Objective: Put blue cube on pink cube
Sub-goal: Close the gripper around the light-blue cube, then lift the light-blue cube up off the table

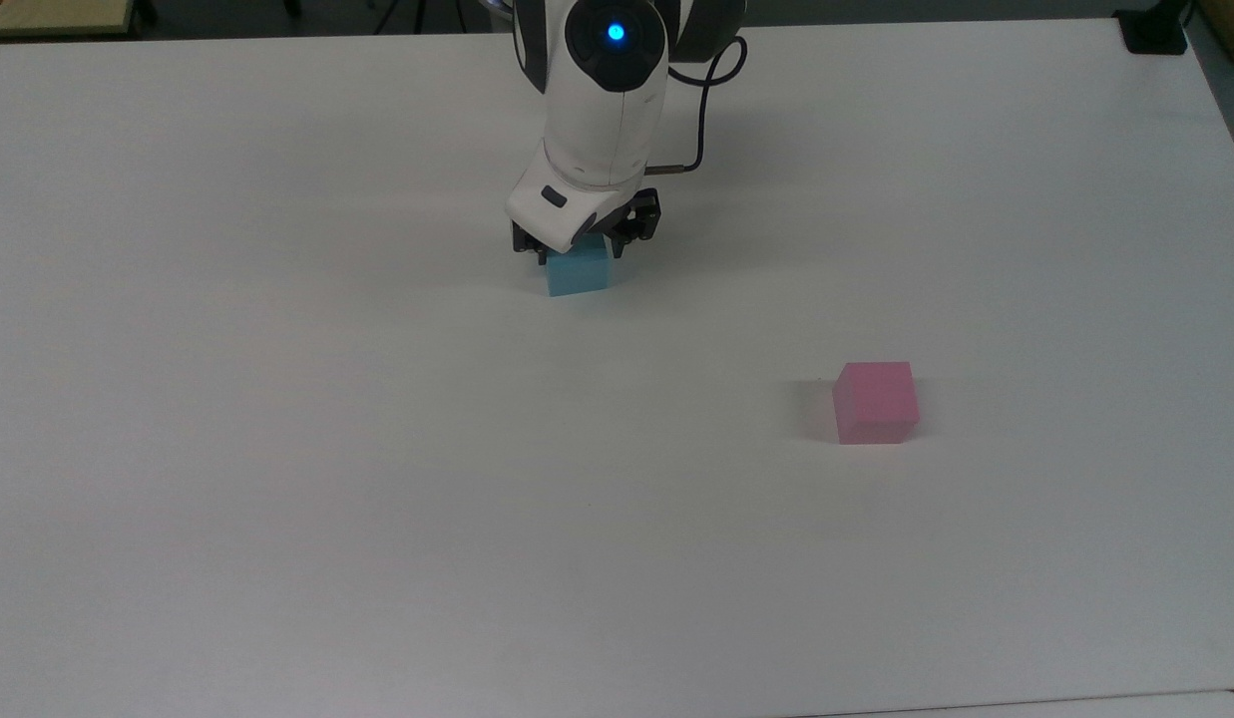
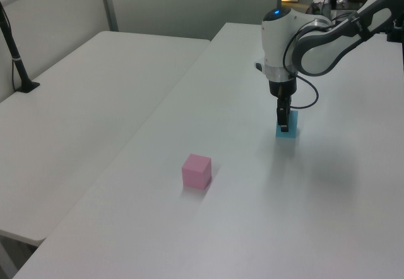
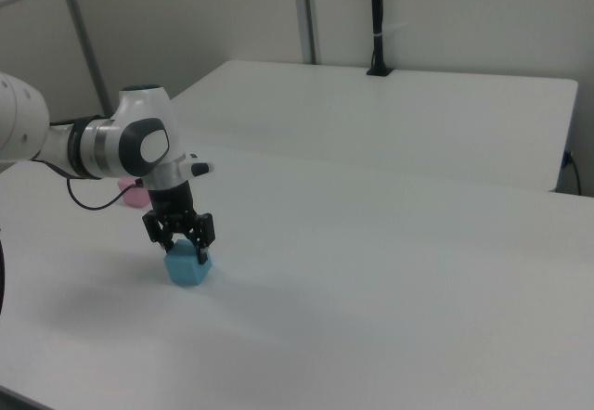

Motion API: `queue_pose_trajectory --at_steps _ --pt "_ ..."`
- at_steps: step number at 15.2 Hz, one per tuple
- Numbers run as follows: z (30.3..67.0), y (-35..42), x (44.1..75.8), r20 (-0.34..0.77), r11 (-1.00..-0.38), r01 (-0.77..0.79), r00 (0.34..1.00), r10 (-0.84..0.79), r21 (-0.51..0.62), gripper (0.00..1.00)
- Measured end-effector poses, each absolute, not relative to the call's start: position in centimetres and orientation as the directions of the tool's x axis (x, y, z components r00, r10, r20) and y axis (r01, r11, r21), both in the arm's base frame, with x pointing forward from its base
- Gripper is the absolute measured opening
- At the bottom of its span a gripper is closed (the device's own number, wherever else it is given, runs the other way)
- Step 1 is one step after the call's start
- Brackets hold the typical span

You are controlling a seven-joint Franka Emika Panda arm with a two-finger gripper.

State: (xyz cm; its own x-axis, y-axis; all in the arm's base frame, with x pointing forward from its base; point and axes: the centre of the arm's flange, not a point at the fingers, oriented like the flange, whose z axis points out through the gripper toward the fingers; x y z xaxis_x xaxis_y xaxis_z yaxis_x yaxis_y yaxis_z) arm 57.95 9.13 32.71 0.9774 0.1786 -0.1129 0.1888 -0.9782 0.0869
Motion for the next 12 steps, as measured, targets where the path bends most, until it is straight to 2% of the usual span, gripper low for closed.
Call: queue_pose_trajectory --at_steps 1,2,3,8,11,12 --pt "32.6 9.1 57.9 -0.115 -0.978 0.189 0.977 0.179 0.087 0.73" --pt "32.5 9.1 57.8 -0.116 -0.978 0.189 0.977 0.179 0.087 0.73" --pt "32.6 9.1 57.8 -0.115 -0.978 0.189 0.977 0.179 0.087 0.67" --pt "33.2 9.1 58.0 -0.103 -0.978 0.188 0.978 0.179 0.087 0.63" --pt "37.7 9.2 58.2 -0.088 -0.979 0.183 0.981 0.175 0.094 0.63" --pt "41.2 9.4 58.2 -0.084 -0.979 0.179 0.982 0.171 0.099 0.63"
